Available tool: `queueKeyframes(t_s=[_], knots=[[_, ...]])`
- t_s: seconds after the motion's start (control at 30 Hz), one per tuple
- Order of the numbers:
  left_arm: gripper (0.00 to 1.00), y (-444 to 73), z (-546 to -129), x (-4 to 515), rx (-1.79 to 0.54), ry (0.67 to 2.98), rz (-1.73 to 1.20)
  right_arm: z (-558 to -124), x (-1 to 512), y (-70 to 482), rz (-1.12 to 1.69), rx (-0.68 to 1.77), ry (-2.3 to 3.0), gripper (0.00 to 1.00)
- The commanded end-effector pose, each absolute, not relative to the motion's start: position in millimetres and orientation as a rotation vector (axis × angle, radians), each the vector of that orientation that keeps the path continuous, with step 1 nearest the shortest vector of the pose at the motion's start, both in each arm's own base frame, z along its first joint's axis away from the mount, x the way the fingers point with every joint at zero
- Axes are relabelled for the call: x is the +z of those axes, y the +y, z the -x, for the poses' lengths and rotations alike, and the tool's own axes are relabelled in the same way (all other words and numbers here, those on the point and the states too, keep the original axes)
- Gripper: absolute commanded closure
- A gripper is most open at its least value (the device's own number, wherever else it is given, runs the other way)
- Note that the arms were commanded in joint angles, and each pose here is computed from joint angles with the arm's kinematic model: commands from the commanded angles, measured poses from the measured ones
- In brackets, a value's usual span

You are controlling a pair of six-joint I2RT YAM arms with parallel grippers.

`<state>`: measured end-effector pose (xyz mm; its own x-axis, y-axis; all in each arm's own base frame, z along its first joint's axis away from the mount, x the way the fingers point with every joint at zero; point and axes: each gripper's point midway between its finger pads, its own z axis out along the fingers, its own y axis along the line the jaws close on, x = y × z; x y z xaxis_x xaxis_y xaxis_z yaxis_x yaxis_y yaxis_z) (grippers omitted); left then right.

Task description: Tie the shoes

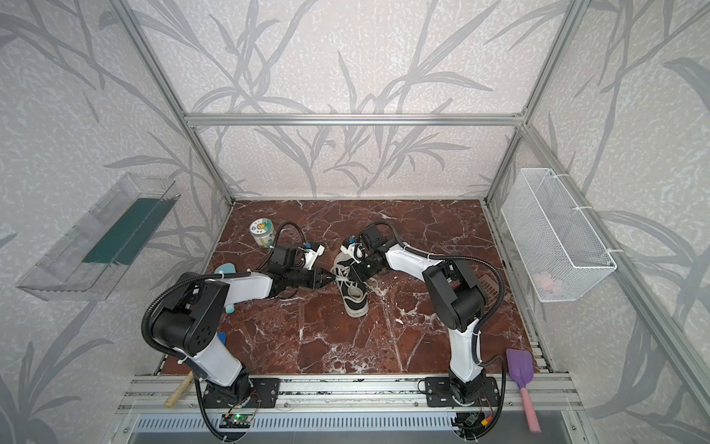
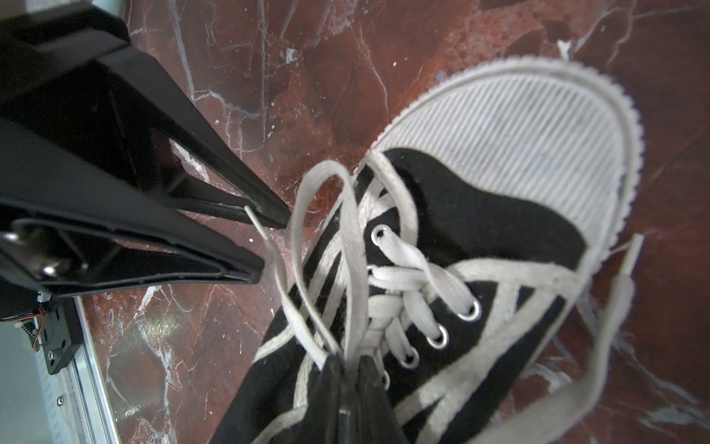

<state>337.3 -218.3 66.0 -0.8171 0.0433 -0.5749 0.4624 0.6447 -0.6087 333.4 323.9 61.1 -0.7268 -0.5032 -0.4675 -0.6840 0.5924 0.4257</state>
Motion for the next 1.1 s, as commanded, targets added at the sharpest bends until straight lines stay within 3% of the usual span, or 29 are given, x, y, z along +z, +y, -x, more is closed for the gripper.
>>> queueKeyframes(t_s=[0.0,0.17,0.43,1.07], knots=[[0.69,-215,-334,72,-1.058,2.332,-0.398,-325,51,319,0.981,0.876,2.594,0.88],[0.84,-214,-332,69,-1.057,2.349,-0.398,-324,51,320,0.981,0.877,2.593,0.88],[0.99,-210,-325,66,-1.033,2.373,-0.397,-325,49,319,0.975,0.877,2.599,0.88],[1.0,-184,-313,50,-0.86,2.473,-0.366,-325,41,315,0.974,0.836,2.629,0.88]])
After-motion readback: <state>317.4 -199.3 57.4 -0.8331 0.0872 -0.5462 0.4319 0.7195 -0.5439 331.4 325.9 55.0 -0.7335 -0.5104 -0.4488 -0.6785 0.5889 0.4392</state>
